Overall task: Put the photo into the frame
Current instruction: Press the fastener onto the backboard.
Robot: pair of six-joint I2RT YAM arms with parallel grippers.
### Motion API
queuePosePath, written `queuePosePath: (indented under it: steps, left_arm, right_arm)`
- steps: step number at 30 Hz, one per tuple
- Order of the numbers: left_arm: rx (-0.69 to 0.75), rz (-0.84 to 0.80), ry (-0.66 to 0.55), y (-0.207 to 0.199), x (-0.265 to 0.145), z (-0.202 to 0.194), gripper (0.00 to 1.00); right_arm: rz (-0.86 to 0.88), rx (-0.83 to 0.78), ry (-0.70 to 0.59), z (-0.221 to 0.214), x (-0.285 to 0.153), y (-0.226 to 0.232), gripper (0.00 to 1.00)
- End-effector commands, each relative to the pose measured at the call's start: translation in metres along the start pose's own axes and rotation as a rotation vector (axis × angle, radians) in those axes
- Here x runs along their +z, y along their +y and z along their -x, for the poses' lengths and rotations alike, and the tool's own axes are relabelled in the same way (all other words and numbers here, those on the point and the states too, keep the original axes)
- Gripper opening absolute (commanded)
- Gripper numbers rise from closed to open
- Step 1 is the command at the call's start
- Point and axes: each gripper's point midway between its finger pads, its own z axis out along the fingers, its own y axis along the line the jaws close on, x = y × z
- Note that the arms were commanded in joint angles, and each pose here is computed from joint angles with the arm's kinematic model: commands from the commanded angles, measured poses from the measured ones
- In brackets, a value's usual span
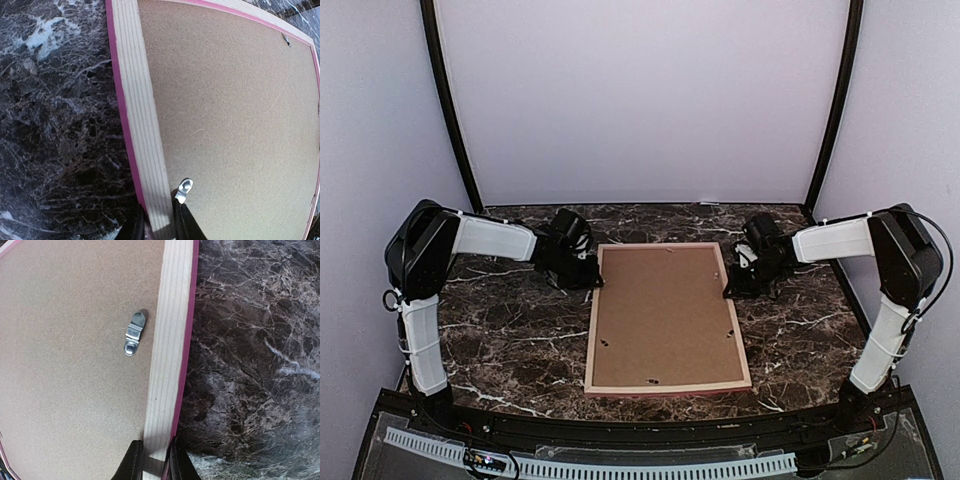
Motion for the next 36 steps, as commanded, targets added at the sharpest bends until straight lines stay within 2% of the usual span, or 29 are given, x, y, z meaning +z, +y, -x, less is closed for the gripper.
queuePosePath:
  steps: [1,6,13,18,28,36]
  left_arm:
    - [0.031,0.106,-0.012,0.027,0.010,0.002,0.20]
    - [0.070,0.074,-0.075,0.017,0.009,0.020,0.21]
    - [0.126,0.056,-0.112,0.007,0.004,0.035,0.44]
    - [0.148,0.081,-0.103,0.010,0.002,0.035,0.53]
    - [0.188,0.089,-0.054,0.014,0.004,0.024,0.55]
    - [0.188,0.016,-0.053,0.000,-0.007,0.022,0.60]
  right_arm:
    - [-0.032,-0.013,0.075,-0.024,0.009,-0.012,0.10]
    - [-0.040,-0.017,0.081,-0.025,0.010,-0.014,0.10]
    - [-0.042,-0.023,0.082,-0.023,0.011,-0.014,0.09]
    - [-0.039,-0.025,0.087,-0.024,0.012,-0.013,0.09]
    - [-0.037,-0.030,0.091,-0.022,0.014,-0.013,0.09]
    - [-0.037,-0.027,0.096,-0.024,0.016,-0.014,0.09]
